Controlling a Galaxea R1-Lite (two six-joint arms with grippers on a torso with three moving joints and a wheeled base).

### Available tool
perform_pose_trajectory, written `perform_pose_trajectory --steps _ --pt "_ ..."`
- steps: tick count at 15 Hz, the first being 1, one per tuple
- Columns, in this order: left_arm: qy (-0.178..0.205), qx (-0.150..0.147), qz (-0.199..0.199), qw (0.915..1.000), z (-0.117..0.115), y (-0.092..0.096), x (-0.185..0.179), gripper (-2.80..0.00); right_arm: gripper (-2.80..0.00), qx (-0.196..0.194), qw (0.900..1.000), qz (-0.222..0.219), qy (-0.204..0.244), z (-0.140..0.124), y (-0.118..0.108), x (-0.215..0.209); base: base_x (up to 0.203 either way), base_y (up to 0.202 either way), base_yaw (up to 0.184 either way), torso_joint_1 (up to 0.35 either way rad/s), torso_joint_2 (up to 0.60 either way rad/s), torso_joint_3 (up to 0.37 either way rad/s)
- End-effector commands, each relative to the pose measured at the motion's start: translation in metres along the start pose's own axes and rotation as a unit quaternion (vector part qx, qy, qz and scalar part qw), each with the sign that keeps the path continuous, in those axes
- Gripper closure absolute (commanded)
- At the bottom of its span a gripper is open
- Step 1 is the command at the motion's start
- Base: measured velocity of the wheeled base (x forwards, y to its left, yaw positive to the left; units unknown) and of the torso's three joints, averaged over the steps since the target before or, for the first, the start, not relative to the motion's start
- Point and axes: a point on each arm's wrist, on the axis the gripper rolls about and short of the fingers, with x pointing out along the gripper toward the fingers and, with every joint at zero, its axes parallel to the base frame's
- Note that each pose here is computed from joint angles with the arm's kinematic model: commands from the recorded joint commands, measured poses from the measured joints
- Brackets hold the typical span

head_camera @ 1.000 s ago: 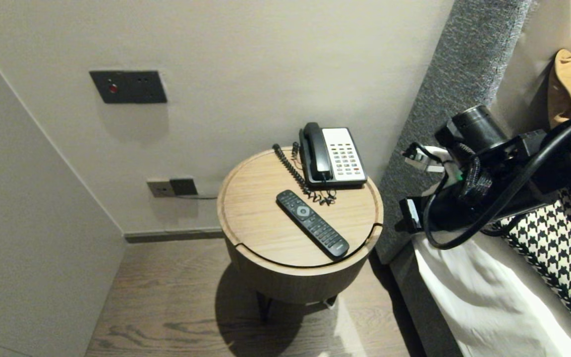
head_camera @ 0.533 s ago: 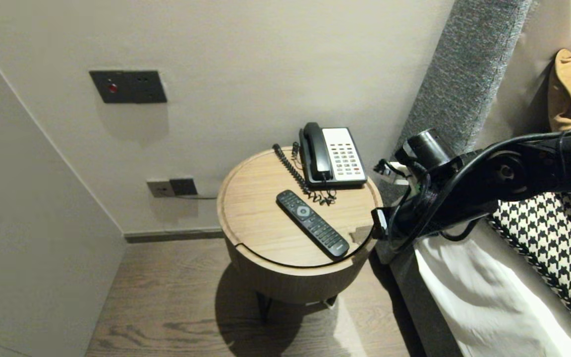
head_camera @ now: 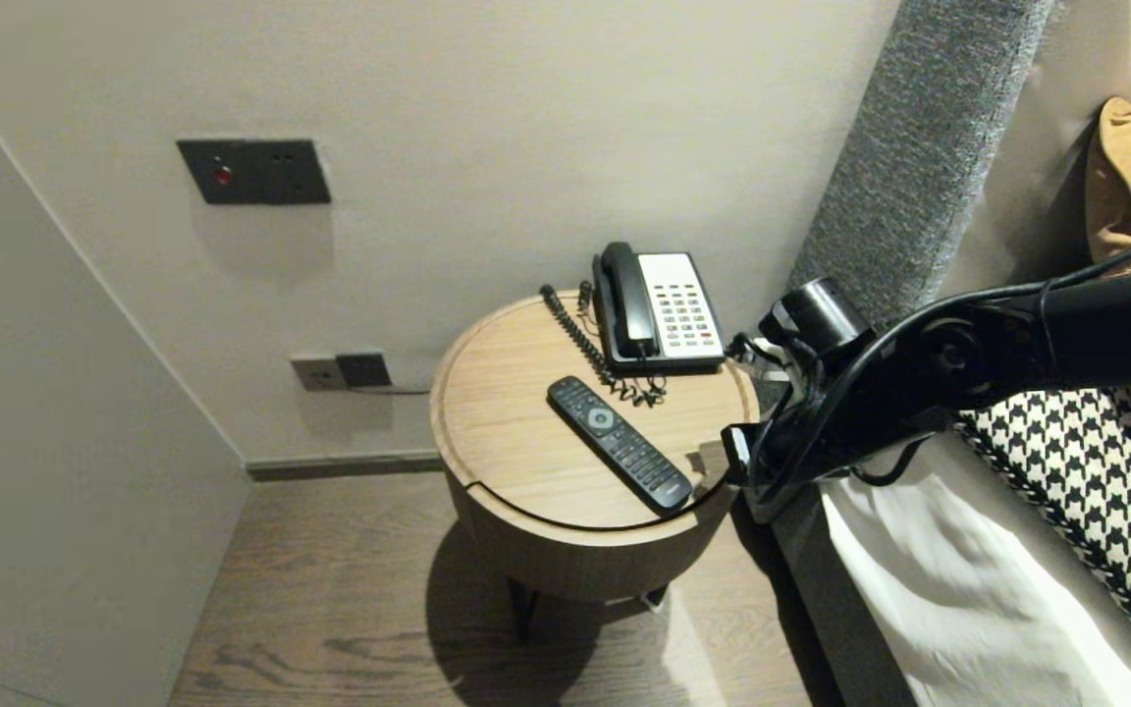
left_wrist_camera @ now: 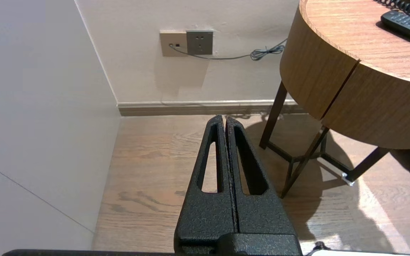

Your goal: Open the nightstand drawer

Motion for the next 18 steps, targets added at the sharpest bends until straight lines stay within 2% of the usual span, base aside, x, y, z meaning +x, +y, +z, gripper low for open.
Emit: perform_pose_trajectory --steps 1,18 --pt "-0.001 0.000 0.001 1.0000 0.000 0.000 0.000 0.00 0.00 0.000 1.000 0.000 0.001 0.001 0.000 0.003 0.000 0.000 0.000 0.000 0.00 0.000" --pt "-0.001 0.000 0.001 1.0000 0.000 0.000 0.000 0.00 0.00 -0.002 1.000 -0.006 0.020 -0.009 0.000 0.013 0.000 0.000 0.000 0.000 0.00 0.000"
